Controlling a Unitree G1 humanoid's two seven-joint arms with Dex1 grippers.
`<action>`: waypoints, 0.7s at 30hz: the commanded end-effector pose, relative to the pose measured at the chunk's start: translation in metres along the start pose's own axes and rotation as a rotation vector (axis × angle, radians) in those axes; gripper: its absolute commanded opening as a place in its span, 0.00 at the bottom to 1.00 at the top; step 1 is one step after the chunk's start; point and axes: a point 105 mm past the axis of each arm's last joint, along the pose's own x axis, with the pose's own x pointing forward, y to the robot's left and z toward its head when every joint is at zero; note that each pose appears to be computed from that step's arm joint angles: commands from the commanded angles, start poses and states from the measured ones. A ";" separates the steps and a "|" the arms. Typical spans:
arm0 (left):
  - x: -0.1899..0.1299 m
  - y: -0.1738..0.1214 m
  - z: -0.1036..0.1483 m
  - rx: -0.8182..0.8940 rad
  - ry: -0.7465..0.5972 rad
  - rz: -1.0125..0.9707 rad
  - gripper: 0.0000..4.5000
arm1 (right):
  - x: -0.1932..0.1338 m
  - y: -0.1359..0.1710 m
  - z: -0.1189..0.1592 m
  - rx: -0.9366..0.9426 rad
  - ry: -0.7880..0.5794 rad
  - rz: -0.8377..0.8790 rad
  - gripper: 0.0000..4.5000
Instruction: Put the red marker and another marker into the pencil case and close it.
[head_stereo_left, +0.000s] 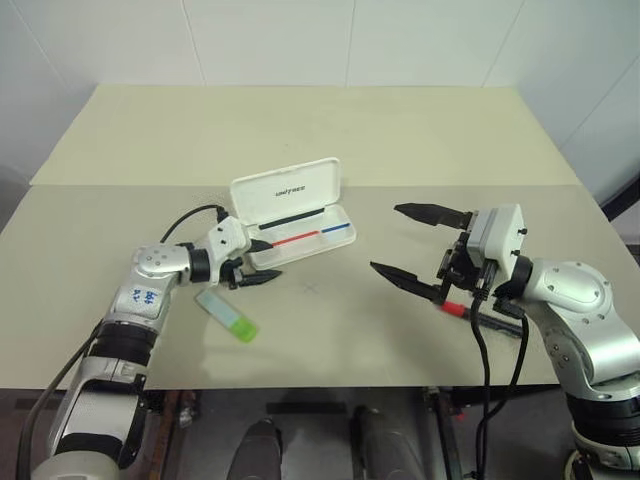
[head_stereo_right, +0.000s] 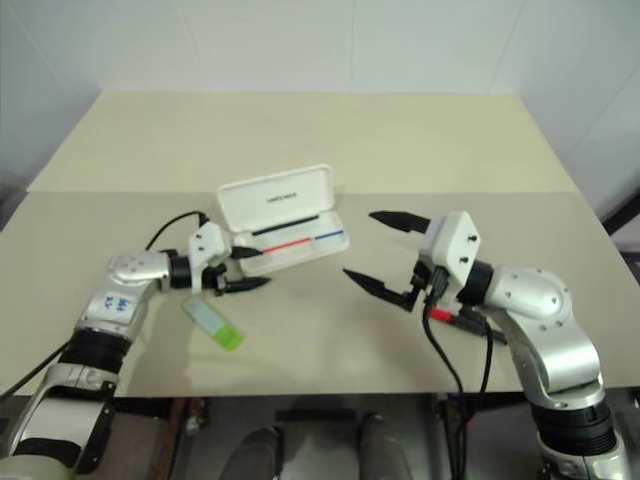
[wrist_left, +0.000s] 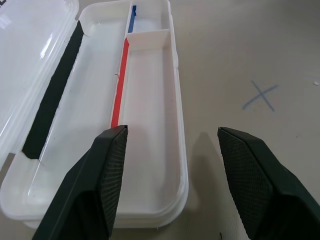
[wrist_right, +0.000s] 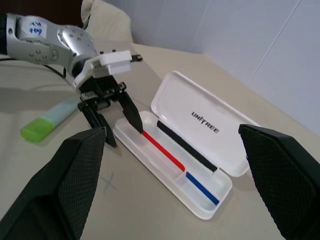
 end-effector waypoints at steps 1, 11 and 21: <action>0.003 0.000 -0.006 -0.005 0.035 -0.019 0.66 | 0.001 0.002 0.012 -0.031 -0.032 -0.011 1.00; 0.012 0.003 -0.001 0.059 0.059 -0.047 0.10 | 0.004 0.001 0.020 -0.045 -0.048 -0.025 1.00; 0.013 -0.016 0.009 0.113 0.038 -0.164 0.00 | 0.004 -0.001 0.021 -0.046 -0.043 -0.015 1.00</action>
